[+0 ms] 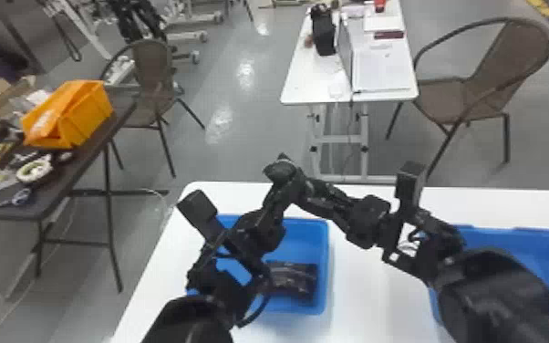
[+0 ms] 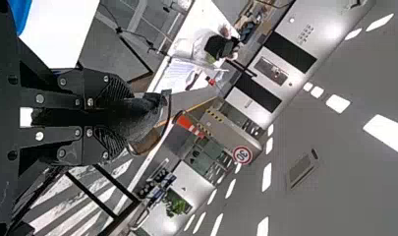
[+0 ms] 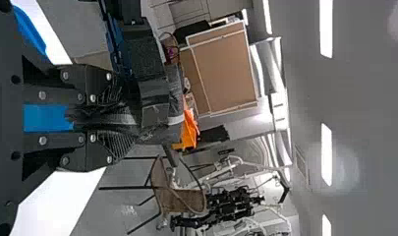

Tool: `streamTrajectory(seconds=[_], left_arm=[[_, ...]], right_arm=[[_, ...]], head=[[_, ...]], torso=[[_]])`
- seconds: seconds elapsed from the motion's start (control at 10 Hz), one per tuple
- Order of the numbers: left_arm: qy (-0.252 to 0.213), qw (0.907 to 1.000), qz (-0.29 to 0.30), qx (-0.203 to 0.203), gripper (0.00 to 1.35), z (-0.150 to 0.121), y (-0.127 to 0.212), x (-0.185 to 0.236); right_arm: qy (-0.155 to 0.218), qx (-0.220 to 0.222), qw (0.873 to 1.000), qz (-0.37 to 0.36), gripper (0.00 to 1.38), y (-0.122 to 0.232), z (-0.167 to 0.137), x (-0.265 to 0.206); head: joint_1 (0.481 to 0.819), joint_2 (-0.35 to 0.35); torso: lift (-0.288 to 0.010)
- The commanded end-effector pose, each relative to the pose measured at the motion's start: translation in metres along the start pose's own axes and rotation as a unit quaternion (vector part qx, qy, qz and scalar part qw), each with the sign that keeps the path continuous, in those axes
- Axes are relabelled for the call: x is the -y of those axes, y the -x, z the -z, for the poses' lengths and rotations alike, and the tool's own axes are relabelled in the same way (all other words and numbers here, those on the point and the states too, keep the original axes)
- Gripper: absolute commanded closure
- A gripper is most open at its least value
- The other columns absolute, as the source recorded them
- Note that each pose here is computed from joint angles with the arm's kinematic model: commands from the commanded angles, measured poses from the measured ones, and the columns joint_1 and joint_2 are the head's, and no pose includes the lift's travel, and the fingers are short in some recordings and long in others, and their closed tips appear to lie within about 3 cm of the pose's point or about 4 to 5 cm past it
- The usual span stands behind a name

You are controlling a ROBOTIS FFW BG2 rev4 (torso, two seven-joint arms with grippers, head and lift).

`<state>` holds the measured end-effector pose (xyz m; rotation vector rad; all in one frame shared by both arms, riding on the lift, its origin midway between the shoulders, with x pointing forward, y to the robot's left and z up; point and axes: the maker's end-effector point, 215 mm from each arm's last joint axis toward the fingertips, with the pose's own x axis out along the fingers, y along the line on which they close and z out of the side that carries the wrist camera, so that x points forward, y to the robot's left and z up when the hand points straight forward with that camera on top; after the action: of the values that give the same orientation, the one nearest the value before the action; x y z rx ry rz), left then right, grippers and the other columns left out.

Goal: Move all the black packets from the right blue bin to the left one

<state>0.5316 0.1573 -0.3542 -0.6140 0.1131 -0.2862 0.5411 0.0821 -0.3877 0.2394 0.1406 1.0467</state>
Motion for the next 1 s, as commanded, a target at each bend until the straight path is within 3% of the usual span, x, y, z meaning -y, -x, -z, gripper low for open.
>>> streamTrajectory(seconds=[0.0,0.1,0.2,0.4,0.6,0.7,0.8,0.9], left_arm=[[-0.004,0.9999,-0.006,0.011,1.22,-0.006,0.002,-0.004],[-0.008,0.9996,-0.016,0.021,1.22,-0.01,0.005,-0.013],[-0.023,0.9988,-0.032,0.031,1.22,-0.013,0.01,-0.028],[-0.076,0.9931,-0.079,0.04,1.22,-0.012,0.029,-0.075],[-0.139,0.9817,-0.129,0.02,1.22,0.013,0.058,-0.128],[-0.167,0.9756,-0.142,0.016,1.13,0.023,0.072,-0.144],[-0.186,0.9719,-0.143,0.01,0.67,0.032,0.079,-0.151],[-0.181,0.9732,-0.142,0.001,0.25,0.042,0.083,-0.153]], right_arm=[[-0.021,-0.023,0.999,0.012,0.01,0.011,0.007,0.009],[-0.029,-0.021,0.999,0.027,0.0,0.025,0.002,0.017],[-0.022,-0.015,0.998,0.051,0.19,0.043,-0.007,0.028],[-0.014,-0.024,0.995,0.093,0.44,0.075,-0.004,0.052],[-0.048,-0.016,0.989,0.141,0.5,0.1,0.012,0.068],[-0.04,-0.024,0.982,0.184,0.5,0.115,0.015,0.078],[-0.025,-0.027,0.978,0.204,0.5,0.128,0.013,0.085],[-0.034,-0.039,0.977,0.209,0.5,0.136,0.016,0.09]], head=[[0.695,0.241],[0.695,0.241],[0.695,0.237],[0.695,0.225],[0.695,0.23],[0.695,0.233],[0.695,0.233],[0.695,0.229]], torso=[[0.0],[0.0],[0.0],[0.0],[0.0],[0.0],[0.0],[0.0]])
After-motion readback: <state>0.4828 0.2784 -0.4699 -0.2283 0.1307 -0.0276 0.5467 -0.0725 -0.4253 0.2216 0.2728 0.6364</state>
